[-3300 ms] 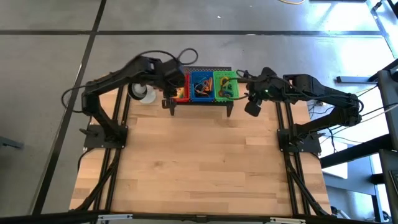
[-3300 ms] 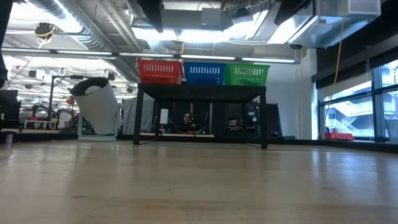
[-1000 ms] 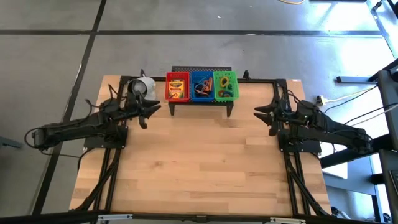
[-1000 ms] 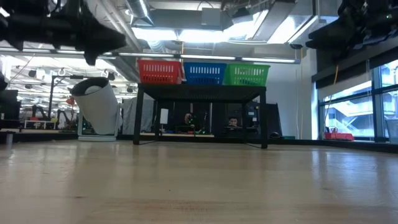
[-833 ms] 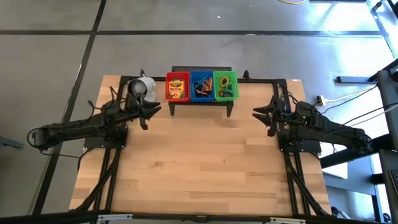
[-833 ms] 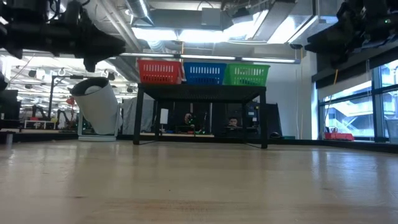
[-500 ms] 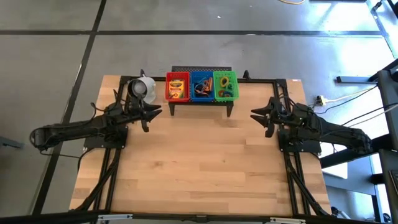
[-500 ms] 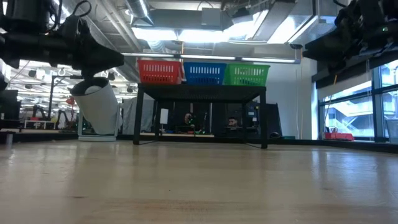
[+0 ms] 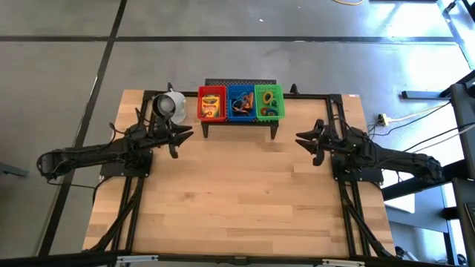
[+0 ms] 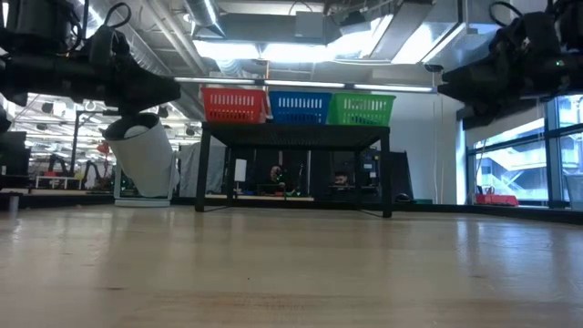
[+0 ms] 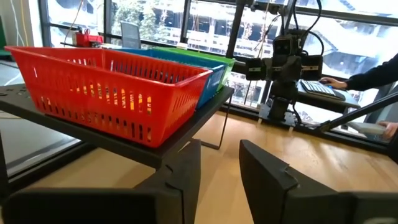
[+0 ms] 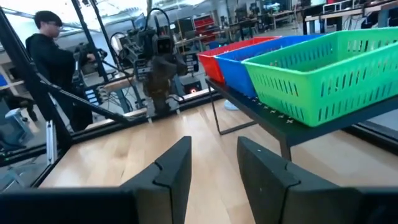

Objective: Pick & Place Office Desk Supplies
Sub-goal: Return to Home Position

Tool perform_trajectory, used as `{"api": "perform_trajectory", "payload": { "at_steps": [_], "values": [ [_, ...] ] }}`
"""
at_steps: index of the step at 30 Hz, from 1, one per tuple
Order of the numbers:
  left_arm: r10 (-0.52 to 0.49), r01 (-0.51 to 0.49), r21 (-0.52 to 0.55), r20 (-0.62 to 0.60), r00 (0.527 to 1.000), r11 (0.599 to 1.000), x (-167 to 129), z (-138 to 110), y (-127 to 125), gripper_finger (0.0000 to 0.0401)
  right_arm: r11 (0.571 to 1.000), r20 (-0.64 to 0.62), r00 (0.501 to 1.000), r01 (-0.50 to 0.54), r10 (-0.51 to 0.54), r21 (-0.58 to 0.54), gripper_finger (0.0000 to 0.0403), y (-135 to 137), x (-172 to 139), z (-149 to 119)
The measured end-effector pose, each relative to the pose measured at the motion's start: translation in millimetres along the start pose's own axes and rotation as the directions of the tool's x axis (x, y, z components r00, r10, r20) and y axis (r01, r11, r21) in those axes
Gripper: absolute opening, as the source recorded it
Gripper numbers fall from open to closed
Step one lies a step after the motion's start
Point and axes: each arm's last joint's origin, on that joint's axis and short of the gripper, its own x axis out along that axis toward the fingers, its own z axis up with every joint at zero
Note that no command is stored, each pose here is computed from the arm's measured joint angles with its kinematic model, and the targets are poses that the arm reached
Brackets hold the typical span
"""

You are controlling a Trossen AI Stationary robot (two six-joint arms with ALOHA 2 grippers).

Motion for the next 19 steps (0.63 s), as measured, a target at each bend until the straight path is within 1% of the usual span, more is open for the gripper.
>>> {"api": "perform_trajectory", "payload": {
  "at_steps": [6,13,16,19],
  "values": [
    [0.001,-0.001,0.000,-0.007,1.000,1.000,0,-1,0,0.0102,1.000,0.017,1.000,-0.006,0.006,0.024,0.0130,-4,1,-15],
    [0.004,-0.004,0.016,-0.017,1.000,1.000,0,-2,0,0.0101,1.000,0.033,0.999,-0.009,0.009,-0.001,0.0130,-3,1,-13],
    [0.008,-0.008,0.007,-0.033,0.999,1.000,0,-3,1,0.0103,1.000,0.026,1.000,-0.004,0.005,-0.019,0.0130,-3,1,-13],
    [0.009,-0.009,0.007,-0.034,0.999,1.000,0,-3,1,0.0104,1.000,0.025,1.000,-0.004,0.005,-0.006,0.0130,-4,1,-14]
  ]
}}
